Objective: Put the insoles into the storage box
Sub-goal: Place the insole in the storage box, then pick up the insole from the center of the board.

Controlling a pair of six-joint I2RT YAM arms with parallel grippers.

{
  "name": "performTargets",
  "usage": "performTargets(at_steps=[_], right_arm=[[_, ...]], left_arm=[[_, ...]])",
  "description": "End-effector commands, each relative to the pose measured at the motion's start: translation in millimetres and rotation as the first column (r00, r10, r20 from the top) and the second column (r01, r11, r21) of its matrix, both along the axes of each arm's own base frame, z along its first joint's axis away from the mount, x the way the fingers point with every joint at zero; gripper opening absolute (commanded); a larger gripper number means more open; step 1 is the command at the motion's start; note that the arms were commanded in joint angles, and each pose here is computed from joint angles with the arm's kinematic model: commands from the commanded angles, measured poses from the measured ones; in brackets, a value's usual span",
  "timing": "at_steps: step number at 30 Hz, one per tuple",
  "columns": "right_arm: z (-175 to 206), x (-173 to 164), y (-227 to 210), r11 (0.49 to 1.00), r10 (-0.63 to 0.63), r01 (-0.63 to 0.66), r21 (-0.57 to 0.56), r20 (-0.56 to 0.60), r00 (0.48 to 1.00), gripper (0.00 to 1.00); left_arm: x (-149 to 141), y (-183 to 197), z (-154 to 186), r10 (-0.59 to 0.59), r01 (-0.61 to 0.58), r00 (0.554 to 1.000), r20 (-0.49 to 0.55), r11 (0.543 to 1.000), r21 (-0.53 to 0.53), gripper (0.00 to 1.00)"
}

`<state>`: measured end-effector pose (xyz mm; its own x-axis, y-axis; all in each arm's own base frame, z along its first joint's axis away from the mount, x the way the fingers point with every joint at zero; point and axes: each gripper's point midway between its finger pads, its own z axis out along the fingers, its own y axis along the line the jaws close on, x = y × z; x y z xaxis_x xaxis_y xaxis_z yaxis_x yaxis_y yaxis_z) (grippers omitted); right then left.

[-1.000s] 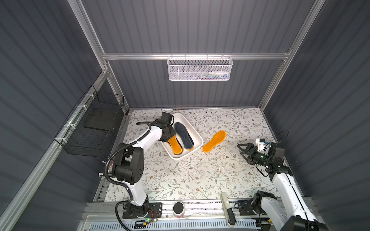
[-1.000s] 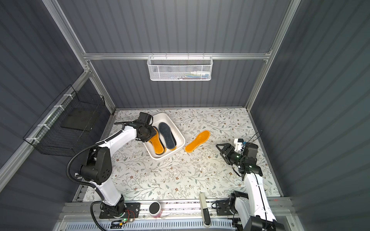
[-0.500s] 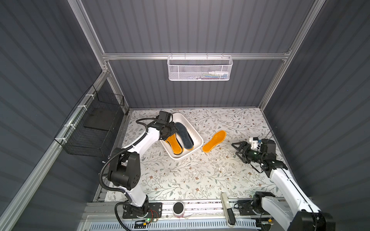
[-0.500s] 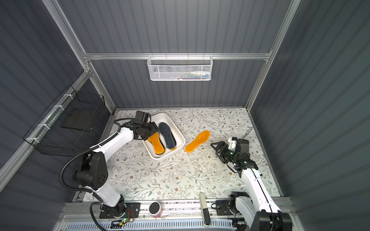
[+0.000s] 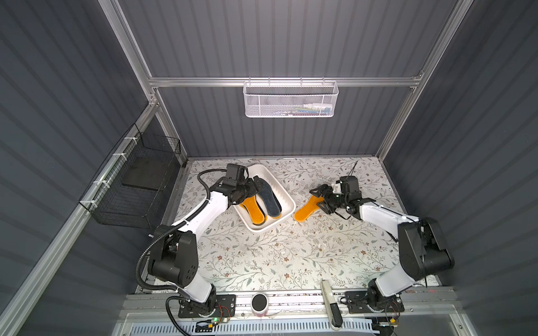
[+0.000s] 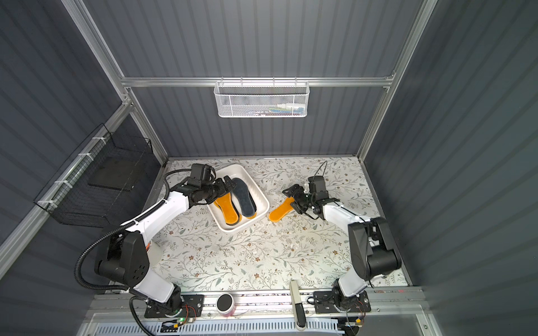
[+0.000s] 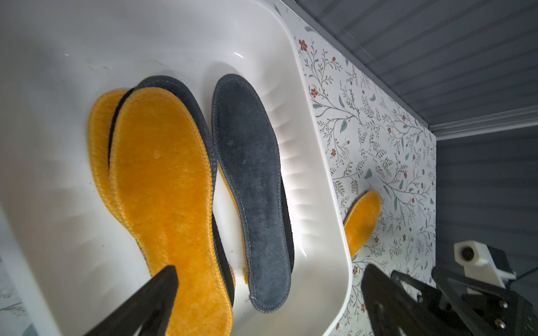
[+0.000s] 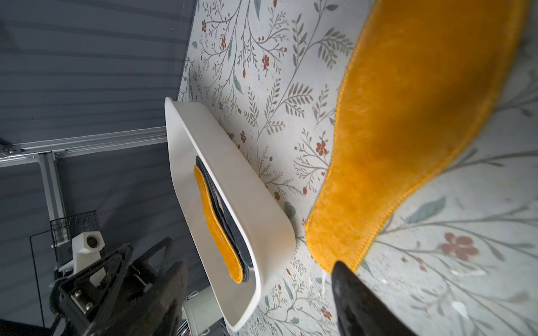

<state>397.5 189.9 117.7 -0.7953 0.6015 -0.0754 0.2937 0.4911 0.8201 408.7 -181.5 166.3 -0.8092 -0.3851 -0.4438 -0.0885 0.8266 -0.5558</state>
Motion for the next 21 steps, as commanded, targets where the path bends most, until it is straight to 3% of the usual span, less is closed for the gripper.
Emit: performTargets(at_steps=[1,11,21], right_arm=[[0,10,11,1.000,-0.004,0.004,-0.009,-0.001,1.000,0.78],[-57,-9,36,0.998,0.043,-0.050,-0.050,-0.126,0.991,0.77],[-91,-38,20,0.984,0.069,-0.101,-0.148,-0.208,0.976,0.77]], left_arm=[[2,-7,4,-0.062,0.062,0.998,0.008,0.998,-0.016,0.99],[0,-4,8,-0.071,0.071,0.997,0.026,0.997,-0.001,1.00],[0,-3,5,-0.071,0.071,0.997,0.014,0.997,0.000,0.99]])
